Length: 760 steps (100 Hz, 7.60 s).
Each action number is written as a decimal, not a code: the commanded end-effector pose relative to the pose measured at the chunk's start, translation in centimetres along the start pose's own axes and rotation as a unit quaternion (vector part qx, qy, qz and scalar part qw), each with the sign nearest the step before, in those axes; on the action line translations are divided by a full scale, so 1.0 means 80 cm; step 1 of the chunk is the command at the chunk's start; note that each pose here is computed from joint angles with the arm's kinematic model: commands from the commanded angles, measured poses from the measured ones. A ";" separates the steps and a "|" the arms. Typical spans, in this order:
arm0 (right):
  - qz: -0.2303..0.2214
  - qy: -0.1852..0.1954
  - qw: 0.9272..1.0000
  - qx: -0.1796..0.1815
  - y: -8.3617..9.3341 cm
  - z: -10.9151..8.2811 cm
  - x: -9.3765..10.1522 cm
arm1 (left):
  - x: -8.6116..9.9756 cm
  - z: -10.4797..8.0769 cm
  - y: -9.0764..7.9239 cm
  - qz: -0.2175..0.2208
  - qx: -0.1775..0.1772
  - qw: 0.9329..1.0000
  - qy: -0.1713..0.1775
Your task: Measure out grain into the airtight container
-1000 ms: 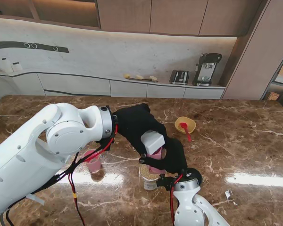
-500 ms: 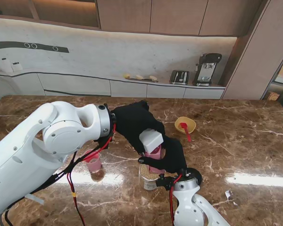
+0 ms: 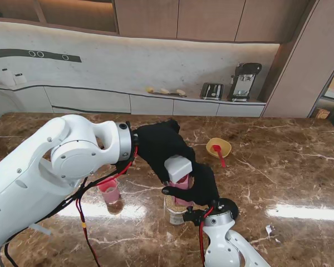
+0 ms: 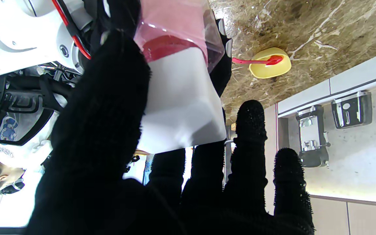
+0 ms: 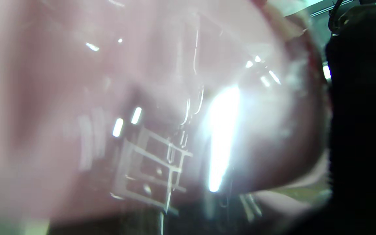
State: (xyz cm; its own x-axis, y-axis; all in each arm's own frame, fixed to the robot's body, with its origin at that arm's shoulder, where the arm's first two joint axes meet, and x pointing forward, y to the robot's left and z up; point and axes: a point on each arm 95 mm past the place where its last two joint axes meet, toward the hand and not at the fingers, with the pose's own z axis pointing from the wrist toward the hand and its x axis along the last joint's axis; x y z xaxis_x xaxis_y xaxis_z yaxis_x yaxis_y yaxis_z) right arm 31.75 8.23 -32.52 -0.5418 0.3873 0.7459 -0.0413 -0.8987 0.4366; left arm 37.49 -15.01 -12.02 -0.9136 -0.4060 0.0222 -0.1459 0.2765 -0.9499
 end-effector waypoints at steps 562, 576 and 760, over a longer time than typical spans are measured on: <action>0.007 -0.003 1.000 -0.029 0.009 0.001 -0.004 | -0.011 -0.032 0.036 -0.157 0.057 0.978 -0.122; 0.002 0.000 1.000 -0.028 0.008 0.002 -0.004 | -0.006 -0.033 0.034 -0.175 0.050 0.971 -0.155; 0.002 -0.001 1.000 -0.025 0.007 0.001 -0.004 | -0.005 -0.033 0.023 -0.088 0.018 0.990 -0.108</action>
State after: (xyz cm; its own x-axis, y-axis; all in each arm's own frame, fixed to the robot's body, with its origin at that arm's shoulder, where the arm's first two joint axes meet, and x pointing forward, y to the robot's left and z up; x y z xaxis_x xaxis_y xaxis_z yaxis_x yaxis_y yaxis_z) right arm 32.17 7.53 -32.15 -0.5504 0.3853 0.7406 -0.0915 -0.9096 0.4052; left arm 36.31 -12.01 -12.53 -0.7817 -0.6125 0.1172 -0.2695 0.1624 -0.9492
